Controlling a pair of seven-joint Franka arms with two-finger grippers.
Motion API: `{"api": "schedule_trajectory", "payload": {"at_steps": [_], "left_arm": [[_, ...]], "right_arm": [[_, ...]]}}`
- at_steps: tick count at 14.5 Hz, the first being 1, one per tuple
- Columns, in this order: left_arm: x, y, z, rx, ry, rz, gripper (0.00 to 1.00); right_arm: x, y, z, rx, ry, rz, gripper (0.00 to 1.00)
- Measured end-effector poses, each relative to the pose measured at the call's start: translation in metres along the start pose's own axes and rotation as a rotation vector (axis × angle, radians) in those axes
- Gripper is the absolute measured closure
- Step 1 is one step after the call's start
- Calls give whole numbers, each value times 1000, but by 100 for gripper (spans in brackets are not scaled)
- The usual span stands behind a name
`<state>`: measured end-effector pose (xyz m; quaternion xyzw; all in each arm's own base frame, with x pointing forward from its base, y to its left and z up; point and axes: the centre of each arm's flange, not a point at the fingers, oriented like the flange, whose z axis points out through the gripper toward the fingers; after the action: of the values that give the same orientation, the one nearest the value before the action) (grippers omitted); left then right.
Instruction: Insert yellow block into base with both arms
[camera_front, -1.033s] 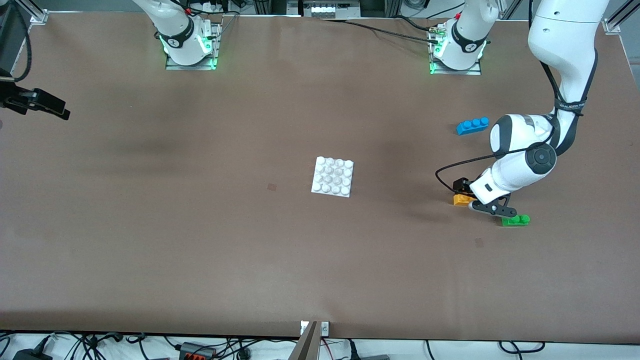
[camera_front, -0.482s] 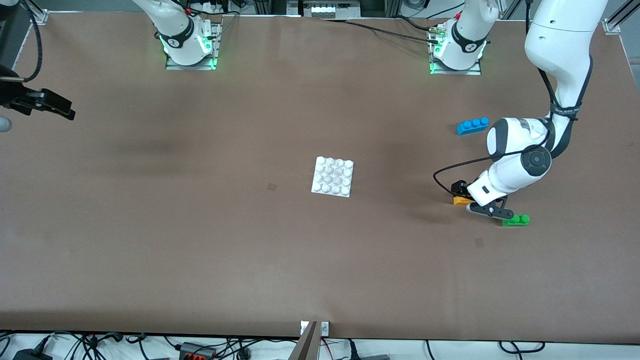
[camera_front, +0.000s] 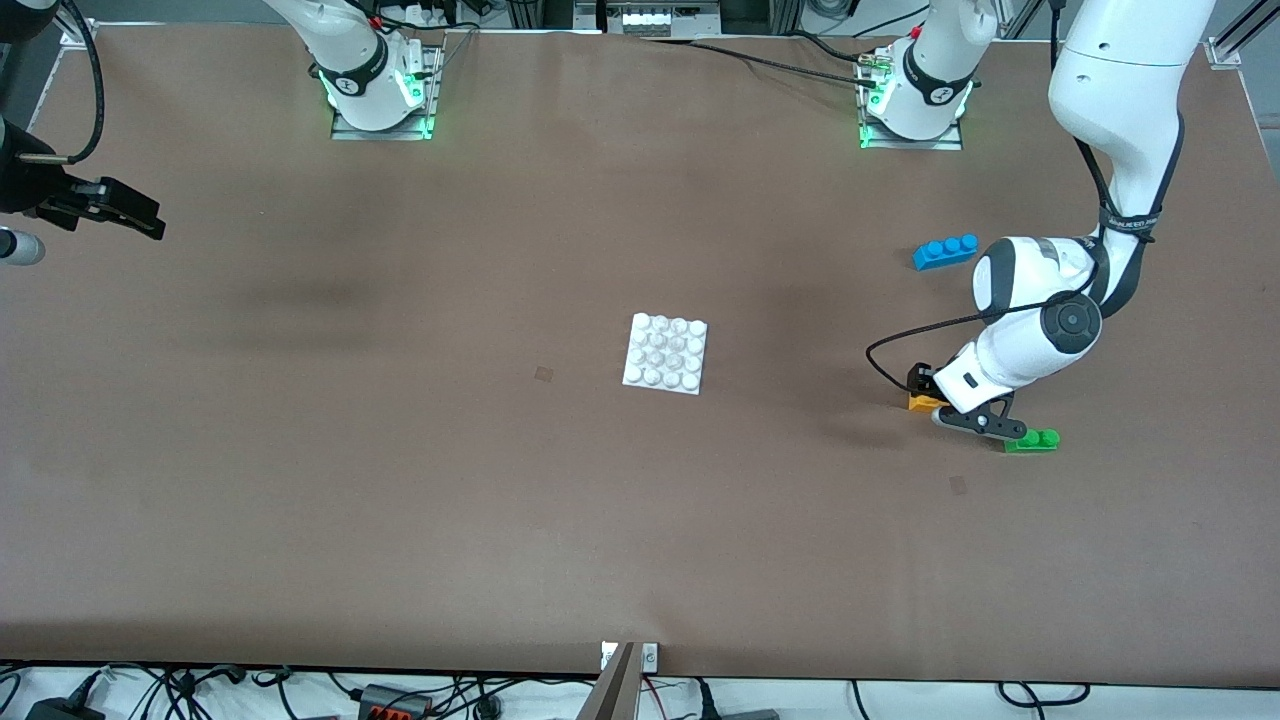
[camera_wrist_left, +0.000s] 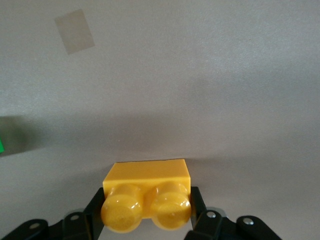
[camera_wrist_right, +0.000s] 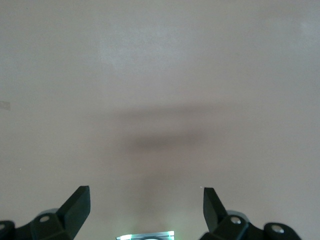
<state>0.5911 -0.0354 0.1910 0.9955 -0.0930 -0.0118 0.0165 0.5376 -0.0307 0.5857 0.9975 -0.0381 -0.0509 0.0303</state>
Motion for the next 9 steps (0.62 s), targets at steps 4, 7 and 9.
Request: {"api": "schedule_trajectory", "payload": {"at_steps": [4, 7, 9], "left_arm": [[3, 13, -10, -18, -39, 6, 32], [17, 58, -49, -51, -104, -53, 32], [26, 103, -75, -72, -122, -75, 32]], "right_arm": [[0, -2, 0, 0, 0, -3, 0], [0, -2, 0, 0, 0, -4, 0], [0, -2, 0, 0, 0, -4, 0]]}}
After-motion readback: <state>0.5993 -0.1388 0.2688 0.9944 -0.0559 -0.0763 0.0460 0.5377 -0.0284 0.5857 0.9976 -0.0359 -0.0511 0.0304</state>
